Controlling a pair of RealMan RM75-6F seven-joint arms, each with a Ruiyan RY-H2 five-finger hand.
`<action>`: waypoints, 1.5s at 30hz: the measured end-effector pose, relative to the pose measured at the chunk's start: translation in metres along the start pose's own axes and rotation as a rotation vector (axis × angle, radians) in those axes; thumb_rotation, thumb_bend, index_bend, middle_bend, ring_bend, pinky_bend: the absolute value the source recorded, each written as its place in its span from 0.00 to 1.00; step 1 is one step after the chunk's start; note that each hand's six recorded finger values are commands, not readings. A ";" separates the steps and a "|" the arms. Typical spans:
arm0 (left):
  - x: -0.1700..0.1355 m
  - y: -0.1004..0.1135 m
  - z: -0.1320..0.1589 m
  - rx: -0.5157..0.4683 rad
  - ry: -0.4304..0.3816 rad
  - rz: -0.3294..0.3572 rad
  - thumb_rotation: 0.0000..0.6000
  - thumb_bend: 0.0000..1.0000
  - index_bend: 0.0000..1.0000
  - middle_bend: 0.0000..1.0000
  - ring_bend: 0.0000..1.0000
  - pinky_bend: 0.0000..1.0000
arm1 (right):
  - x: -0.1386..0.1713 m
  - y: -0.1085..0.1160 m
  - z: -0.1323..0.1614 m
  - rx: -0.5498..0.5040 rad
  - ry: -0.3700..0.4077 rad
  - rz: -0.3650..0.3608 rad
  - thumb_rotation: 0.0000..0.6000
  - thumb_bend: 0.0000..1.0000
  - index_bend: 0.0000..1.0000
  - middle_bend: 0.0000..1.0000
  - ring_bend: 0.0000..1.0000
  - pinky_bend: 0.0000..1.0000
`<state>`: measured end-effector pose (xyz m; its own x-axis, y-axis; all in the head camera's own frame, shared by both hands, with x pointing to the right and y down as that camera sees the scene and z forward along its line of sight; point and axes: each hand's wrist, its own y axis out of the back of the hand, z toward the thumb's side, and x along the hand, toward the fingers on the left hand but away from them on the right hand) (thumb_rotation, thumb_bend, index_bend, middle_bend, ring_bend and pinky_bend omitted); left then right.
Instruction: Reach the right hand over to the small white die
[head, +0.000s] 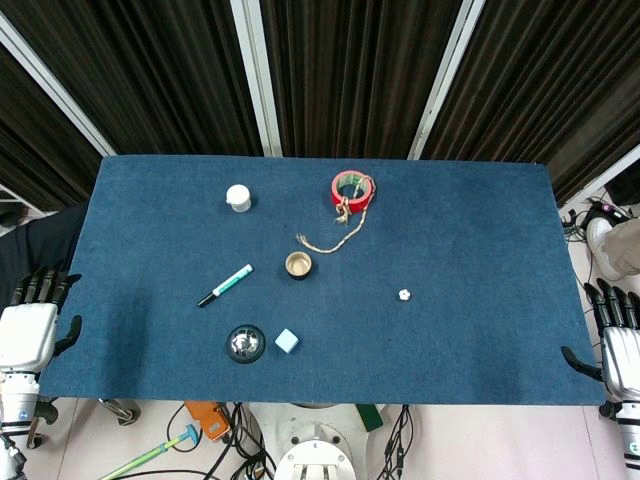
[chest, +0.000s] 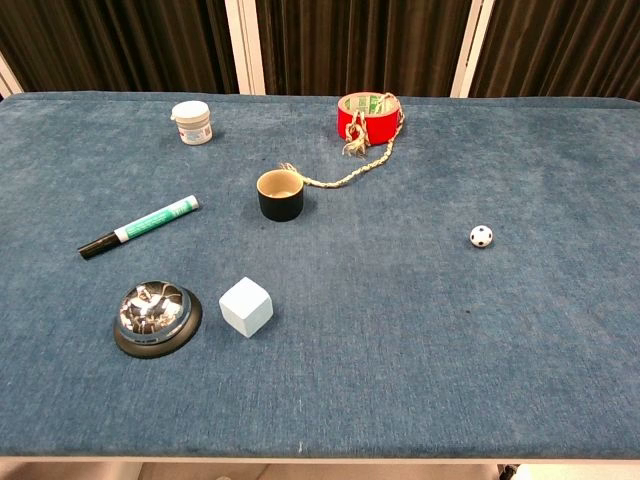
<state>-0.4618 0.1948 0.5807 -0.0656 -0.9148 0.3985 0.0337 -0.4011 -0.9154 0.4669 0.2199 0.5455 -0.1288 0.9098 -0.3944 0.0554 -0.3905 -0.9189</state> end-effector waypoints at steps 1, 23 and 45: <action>0.000 0.000 0.000 0.000 0.000 0.001 1.00 0.41 0.17 0.00 0.01 0.10 | 0.000 0.000 0.000 -0.001 0.000 0.002 1.00 0.32 0.12 0.07 0.08 0.01; -0.002 0.000 0.001 0.003 0.006 0.003 1.00 0.41 0.17 0.00 0.01 0.09 | -0.028 -0.045 0.017 -0.094 0.043 0.103 1.00 0.32 0.22 0.08 0.08 0.01; 0.001 -0.002 -0.001 0.022 0.010 -0.003 1.00 0.41 0.17 0.00 0.01 0.10 | -0.142 -0.158 0.138 -0.364 0.261 0.324 1.00 0.32 0.53 0.08 0.09 0.02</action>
<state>-0.4628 0.1947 0.5828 -0.0758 -0.9132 0.4004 0.0558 -0.4048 -0.9127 0.3403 0.1330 0.7467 0.1990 0.7740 -0.6011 0.3962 -0.6245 -0.6730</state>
